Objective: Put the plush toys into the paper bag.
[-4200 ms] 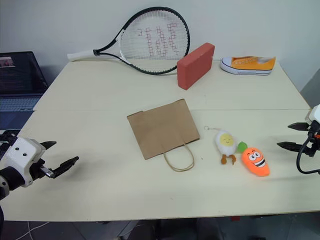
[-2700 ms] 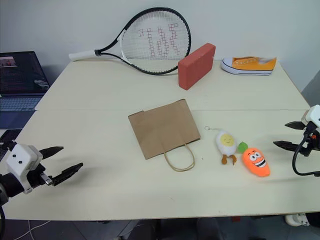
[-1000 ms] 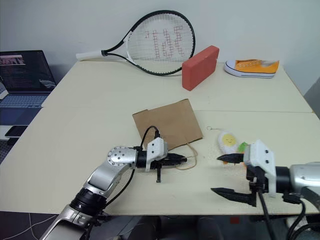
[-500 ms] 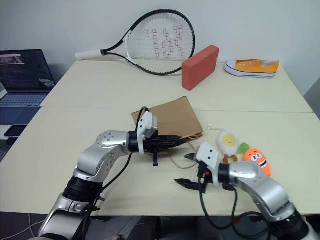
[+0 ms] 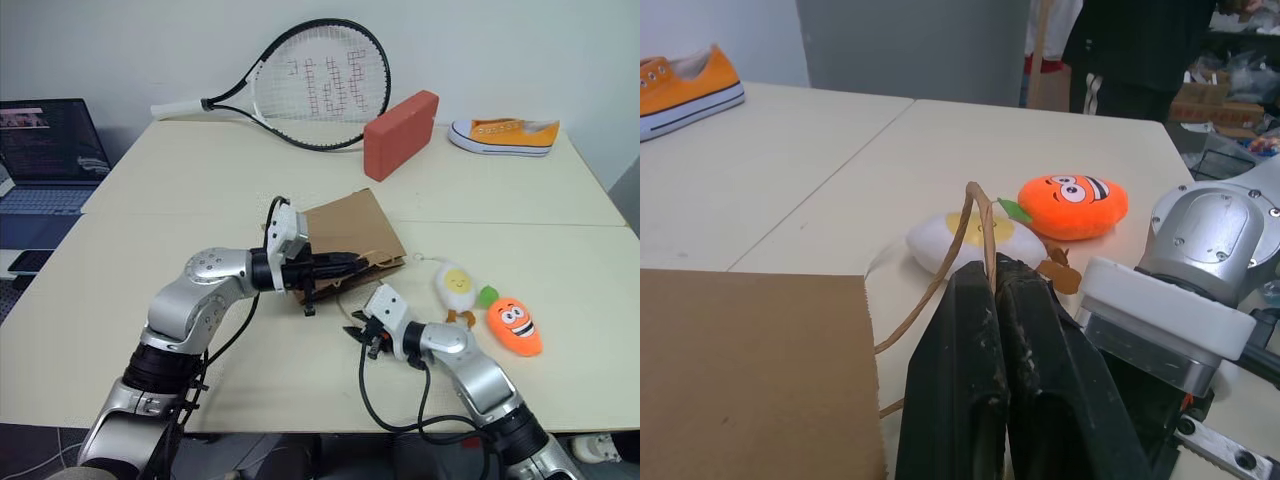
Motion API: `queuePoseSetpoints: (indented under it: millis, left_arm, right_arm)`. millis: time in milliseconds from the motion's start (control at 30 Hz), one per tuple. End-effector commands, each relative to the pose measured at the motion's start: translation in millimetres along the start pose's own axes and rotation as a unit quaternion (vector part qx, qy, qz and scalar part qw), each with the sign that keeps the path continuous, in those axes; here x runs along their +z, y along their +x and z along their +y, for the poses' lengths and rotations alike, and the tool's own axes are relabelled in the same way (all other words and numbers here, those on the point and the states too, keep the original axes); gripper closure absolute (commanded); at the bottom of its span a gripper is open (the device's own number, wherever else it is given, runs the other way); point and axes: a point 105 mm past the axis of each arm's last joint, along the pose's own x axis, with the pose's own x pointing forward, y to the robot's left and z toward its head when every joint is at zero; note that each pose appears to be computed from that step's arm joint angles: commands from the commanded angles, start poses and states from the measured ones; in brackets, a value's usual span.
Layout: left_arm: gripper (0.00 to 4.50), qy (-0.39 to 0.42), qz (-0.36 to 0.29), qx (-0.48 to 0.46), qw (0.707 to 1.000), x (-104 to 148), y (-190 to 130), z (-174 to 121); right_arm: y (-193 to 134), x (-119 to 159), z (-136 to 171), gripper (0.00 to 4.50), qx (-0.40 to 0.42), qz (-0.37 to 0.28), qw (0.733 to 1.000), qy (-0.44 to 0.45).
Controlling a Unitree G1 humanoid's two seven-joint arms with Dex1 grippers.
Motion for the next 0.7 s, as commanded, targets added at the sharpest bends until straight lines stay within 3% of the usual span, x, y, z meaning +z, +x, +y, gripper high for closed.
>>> queuePoseSetpoints:
  millis: [33, 467, 567, 700]
  left_arm:
    - [4.50, 0.017, -0.026, 0.016, 0.999, 23, -6, 9]
    - [4.50, 0.120, -0.113, 0.121, 0.979, 124, -36, 57]
    - [4.50, 0.129, -0.114, 0.118, 0.978, 129, -36, 56]
    - [4.50, 0.120, -0.097, 0.104, 0.983, 113, -30, 51]
  right_arm:
    - [3, -12, -2, 4.45, -0.017, 0.014, 0.999, 0.025]
    - [4, -29, 6, 4.45, -0.013, 0.043, 0.998, 0.045]
    - [5, -28, 5, 4.45, -0.012, 0.042, 0.998, 0.041]
    - [4, -19, 1, 4.45, -0.017, 0.030, 0.999, 0.032]
